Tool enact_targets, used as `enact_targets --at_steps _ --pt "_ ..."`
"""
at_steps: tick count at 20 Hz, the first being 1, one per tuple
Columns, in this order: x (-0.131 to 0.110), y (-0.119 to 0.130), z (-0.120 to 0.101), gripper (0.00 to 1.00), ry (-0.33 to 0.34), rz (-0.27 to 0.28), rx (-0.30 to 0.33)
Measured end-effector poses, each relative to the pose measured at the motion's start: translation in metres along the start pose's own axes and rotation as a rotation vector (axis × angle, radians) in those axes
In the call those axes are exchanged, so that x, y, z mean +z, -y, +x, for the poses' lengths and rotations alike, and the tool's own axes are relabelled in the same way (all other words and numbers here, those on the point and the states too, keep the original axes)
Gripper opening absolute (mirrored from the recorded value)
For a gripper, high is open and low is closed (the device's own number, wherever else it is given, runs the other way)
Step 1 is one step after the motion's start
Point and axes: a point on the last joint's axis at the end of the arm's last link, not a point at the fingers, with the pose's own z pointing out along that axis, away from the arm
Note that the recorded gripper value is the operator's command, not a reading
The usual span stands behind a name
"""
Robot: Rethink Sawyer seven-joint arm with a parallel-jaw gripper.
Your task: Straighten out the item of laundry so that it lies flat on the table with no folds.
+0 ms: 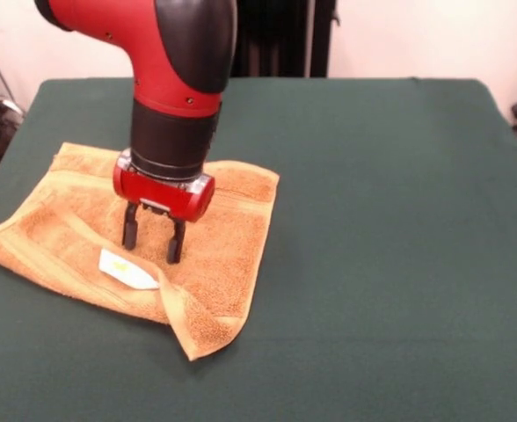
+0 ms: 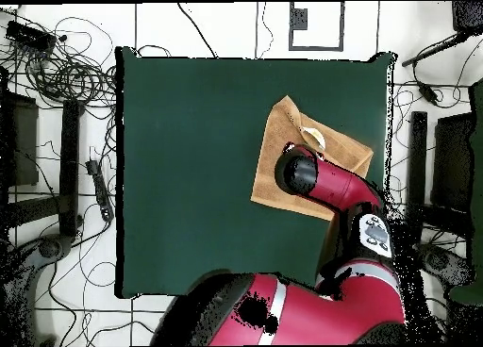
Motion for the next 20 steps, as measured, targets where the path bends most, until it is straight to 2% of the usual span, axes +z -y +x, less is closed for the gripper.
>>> enact_targets --at_steps 14,20 --pt "0.012 0.026 -0.017 1.00 0.011 -0.076 0.112" --pt "0.013 0.030 -0.019 1.00 0.015 -0.090 0.117"
